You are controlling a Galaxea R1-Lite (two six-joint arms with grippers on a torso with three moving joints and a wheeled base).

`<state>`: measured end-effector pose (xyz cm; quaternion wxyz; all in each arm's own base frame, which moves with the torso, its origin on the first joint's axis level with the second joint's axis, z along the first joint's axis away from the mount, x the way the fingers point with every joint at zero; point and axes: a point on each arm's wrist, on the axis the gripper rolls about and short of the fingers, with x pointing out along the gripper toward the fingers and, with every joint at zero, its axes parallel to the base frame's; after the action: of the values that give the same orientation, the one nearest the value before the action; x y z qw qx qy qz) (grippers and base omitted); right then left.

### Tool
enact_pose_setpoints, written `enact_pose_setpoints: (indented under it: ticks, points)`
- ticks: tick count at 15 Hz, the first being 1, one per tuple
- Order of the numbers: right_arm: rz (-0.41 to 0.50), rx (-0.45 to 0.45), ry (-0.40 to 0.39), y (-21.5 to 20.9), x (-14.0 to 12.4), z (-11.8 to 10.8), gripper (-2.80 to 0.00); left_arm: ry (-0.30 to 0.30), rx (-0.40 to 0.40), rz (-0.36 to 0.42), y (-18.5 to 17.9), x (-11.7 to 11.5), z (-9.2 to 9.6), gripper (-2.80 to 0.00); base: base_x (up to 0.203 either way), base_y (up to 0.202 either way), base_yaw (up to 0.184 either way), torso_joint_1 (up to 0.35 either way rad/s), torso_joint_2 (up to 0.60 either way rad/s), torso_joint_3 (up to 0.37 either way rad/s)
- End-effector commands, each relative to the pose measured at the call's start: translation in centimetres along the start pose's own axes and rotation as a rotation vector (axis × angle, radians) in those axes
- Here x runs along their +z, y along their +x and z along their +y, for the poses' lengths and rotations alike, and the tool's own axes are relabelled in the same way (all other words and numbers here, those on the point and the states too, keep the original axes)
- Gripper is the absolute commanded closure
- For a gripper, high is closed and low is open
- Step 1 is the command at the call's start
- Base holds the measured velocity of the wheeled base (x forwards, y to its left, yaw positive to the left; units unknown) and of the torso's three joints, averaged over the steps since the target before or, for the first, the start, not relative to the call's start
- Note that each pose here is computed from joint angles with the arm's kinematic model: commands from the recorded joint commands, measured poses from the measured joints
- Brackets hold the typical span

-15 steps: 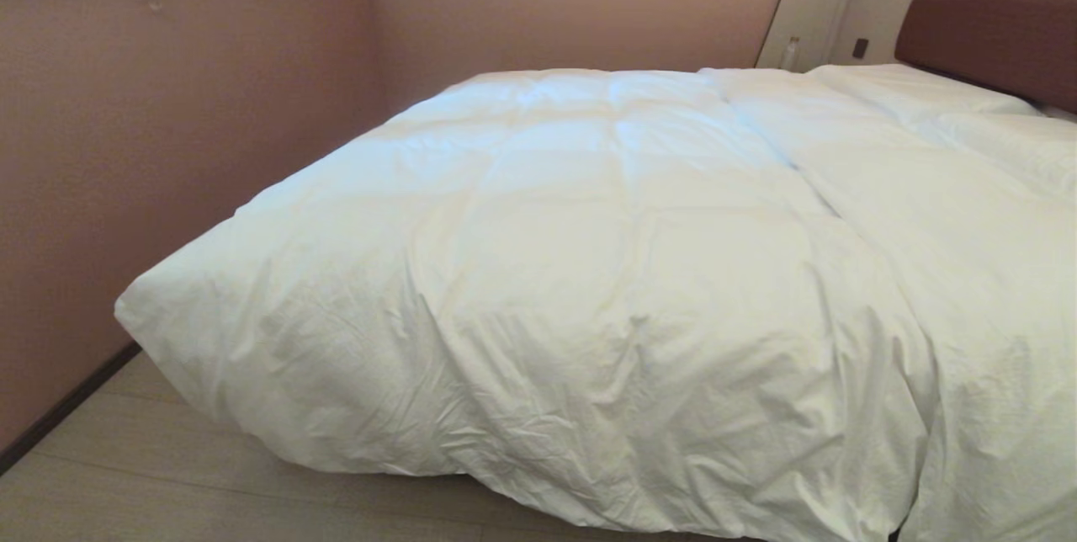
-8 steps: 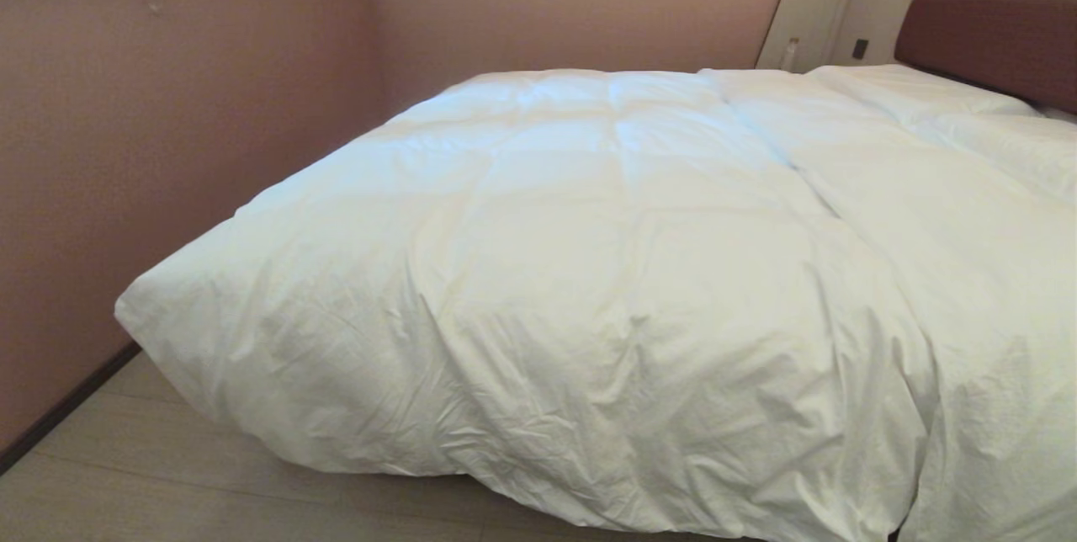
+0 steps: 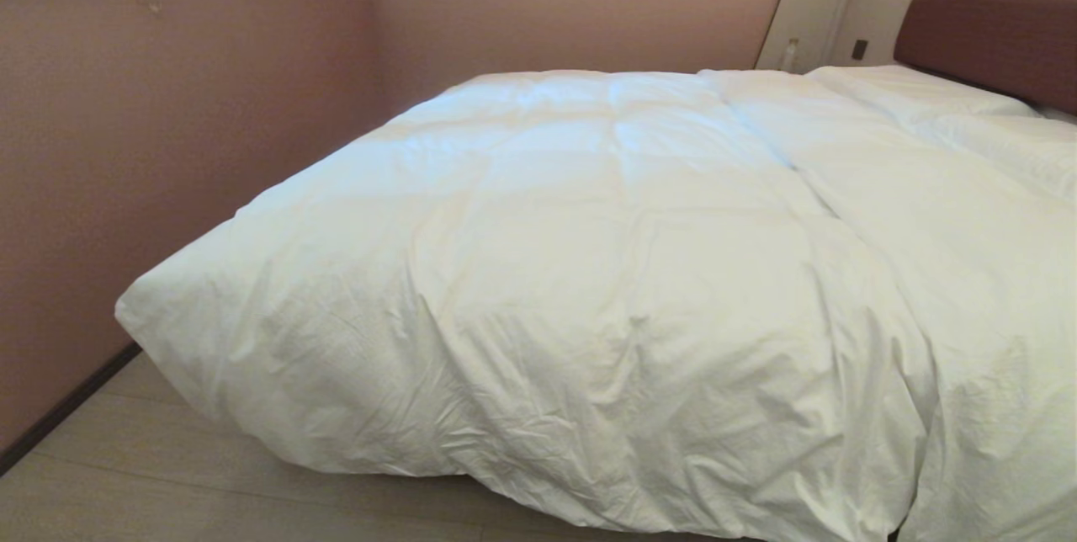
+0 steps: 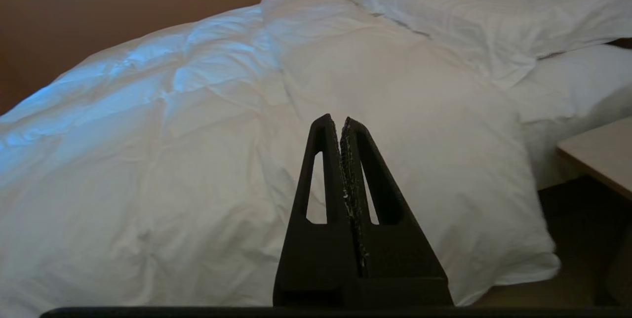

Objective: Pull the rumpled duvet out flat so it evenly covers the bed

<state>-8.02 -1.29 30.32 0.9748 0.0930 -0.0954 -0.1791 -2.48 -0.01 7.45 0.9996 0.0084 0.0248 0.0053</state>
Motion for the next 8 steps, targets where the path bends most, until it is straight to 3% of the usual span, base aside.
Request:
enact_pose_setpoints:
  ticks: [1, 4, 8]
  points:
    - [-0.015, 0.02, -0.042, -3.5, -1.9, -1.4, 0.0, 0.0, 0.0, 0.0, 0.0, 0.0, 0.0, 0.0, 0.0, 0.0, 0.0, 0.0, 0.0, 0.0]
    - [-0.014, 0.07, -0.043, -5.0, -2.8, -1.5, 0.0, 0.0, 0.001, 0.0, 0.0, 0.0, 0.0, 0.0, 0.0, 0.0, 0.0, 0.0, 0.0, 0.0]
    - [-0.004, 0.067, -0.053, -4.9, -3.1, -1.6, 0.0, 0.0, 0.001, 0.0, 0.0, 0.0, 0.0, 0.0, 0.0, 0.0, 0.0, 0.0, 0.0, 0.0]
